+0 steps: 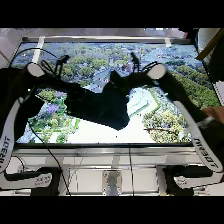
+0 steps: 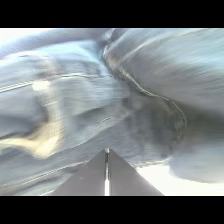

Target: Fold the clothes and pants, and hang the long-sleeved shirts on hangers.

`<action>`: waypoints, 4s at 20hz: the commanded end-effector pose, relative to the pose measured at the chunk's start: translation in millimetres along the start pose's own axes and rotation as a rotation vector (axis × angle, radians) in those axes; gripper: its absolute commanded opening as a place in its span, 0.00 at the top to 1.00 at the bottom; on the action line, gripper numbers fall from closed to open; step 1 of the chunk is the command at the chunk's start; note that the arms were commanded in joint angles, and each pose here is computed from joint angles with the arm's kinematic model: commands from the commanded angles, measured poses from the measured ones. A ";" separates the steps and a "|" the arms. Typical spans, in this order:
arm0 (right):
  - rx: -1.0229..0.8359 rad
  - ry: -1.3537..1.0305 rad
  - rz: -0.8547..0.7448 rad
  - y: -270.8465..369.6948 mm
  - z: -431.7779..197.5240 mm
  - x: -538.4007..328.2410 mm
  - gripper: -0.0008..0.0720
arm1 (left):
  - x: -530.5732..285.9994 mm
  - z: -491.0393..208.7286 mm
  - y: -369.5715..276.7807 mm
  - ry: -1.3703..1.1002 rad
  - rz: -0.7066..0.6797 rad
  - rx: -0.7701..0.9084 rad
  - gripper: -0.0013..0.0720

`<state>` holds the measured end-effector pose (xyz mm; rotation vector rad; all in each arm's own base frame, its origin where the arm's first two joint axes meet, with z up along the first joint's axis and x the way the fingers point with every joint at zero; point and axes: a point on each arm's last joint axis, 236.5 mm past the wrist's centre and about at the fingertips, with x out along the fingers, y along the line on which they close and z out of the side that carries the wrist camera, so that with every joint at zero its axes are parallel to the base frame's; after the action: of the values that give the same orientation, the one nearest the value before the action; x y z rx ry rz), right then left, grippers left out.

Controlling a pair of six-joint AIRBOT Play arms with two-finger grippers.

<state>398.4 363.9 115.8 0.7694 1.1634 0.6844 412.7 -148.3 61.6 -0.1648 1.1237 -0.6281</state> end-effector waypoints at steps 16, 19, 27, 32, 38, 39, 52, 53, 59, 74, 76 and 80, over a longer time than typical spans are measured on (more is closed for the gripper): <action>-0.309 0.215 -0.458 -104.3 29.8 -72.5 0.35 | -79.5 -3.5 103.7 -0.131 0.143 -0.173 0.94; -0.169 0.243 -0.517 -164.6 19.1 -68.3 0.24 | -79.4 -3.5 103.5 -0.131 0.143 -0.173 0.94; 0.192 0.174 -0.122 -197.8 5.7 38.1 0.13 | -79.3 -3.6 103.4 -0.130 0.142 -0.173 0.94; 0.197 0.237 -0.135 -201.3 -20.6 64.8 0.13 | -79.3 -3.6 103.2 -0.130 0.141 -0.175 0.94; 0.095 0.332 -0.077 -157.7 -62.3 92.4 0.48 | -77.4 -6.9 94.3 -0.113 0.105 -0.182 0.94; 0.081 0.317 -0.073 -154.0 -56.9 93.3 0.73 | -77.4 -7.4 94.1 -0.110 0.104 -0.182 0.94; 0.052 -0.126 -0.344 -230.4 124.3 -210.9 0.94 | -77.1 -11.9 91.5 -0.091 0.094 -0.184 0.94; 0.083 -0.151 -0.382 -243.4 120.9 -247.3 0.94 | -77.0 -11.8 91.5 -0.091 0.094 -0.183 0.94; 0.389 -0.323 -0.572 -315.1 40.3 -454.3 0.94 | -76.7 -11.2 90.3 -0.093 0.090 -0.192 0.94; 0.972 -0.461 -0.829 -443.4 -160.0 -578.8 0.42 | -79.5 12.9 86.8 -0.195 0.062 -0.227 0.94; 1.010 -0.477 -0.795 -434.1 -156.9 -576.0 0.40 | -79.5 12.6 87.0 -0.194 0.062 -0.226 0.94; 0.835 -0.768 -0.544 -364.7 -63.3 -585.0 0.40 | -79.4 12.6 87.3 -0.194 0.062 -0.227 0.94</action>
<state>159.8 -317.0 65.2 1.1173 1.0718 -0.7346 434.7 -36.5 92.5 -0.3766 1.0066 -0.4203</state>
